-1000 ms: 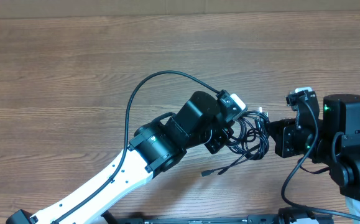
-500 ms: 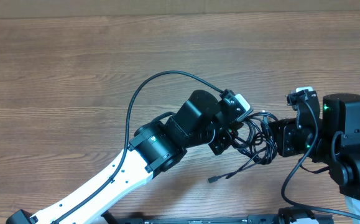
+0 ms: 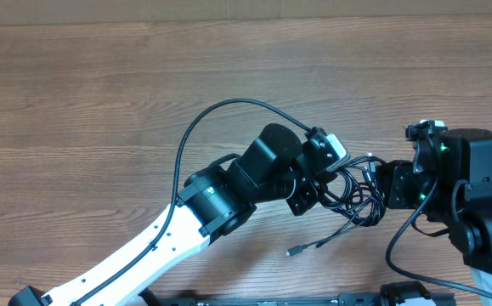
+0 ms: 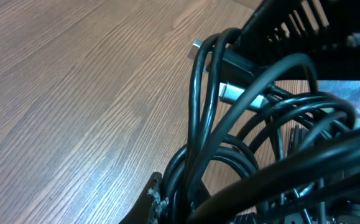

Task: Untangle cables

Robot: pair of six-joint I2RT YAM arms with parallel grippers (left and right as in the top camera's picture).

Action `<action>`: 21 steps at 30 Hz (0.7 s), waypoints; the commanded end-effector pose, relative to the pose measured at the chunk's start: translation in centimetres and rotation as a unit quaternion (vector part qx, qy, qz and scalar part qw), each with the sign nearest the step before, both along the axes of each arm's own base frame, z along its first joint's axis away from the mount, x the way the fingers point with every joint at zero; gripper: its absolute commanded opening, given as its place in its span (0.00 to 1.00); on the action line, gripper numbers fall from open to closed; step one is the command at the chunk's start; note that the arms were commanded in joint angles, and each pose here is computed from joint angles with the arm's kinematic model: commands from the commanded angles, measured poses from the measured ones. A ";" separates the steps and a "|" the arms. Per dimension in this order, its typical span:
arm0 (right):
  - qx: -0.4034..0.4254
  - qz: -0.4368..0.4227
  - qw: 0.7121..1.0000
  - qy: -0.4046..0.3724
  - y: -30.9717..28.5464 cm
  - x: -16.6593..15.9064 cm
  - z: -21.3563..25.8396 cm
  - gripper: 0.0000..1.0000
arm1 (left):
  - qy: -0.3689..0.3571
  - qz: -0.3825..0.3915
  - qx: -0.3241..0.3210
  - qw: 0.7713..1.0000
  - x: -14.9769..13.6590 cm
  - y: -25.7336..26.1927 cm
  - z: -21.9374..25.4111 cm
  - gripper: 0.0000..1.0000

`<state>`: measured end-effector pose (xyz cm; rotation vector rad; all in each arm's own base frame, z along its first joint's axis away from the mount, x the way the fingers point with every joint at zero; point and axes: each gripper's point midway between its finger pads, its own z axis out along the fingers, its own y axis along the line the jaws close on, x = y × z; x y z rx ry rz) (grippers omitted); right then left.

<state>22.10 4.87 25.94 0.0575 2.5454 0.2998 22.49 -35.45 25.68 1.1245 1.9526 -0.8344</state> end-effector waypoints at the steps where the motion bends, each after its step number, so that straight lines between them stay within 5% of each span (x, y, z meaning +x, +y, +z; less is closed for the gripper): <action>1: -0.050 -0.115 0.992 -0.014 -3.8 0.7 0.6 0.22 | -0.018 -0.037 -0.003 0.999 -1.0 -0.3 1.0 0.04; 21: -0.054 -0.131 0.990 -0.027 -4.2 1.2 1.0 0.33 | -0.006 -0.236 -0.081 0.968 -7.3 -1.9 3.4 0.04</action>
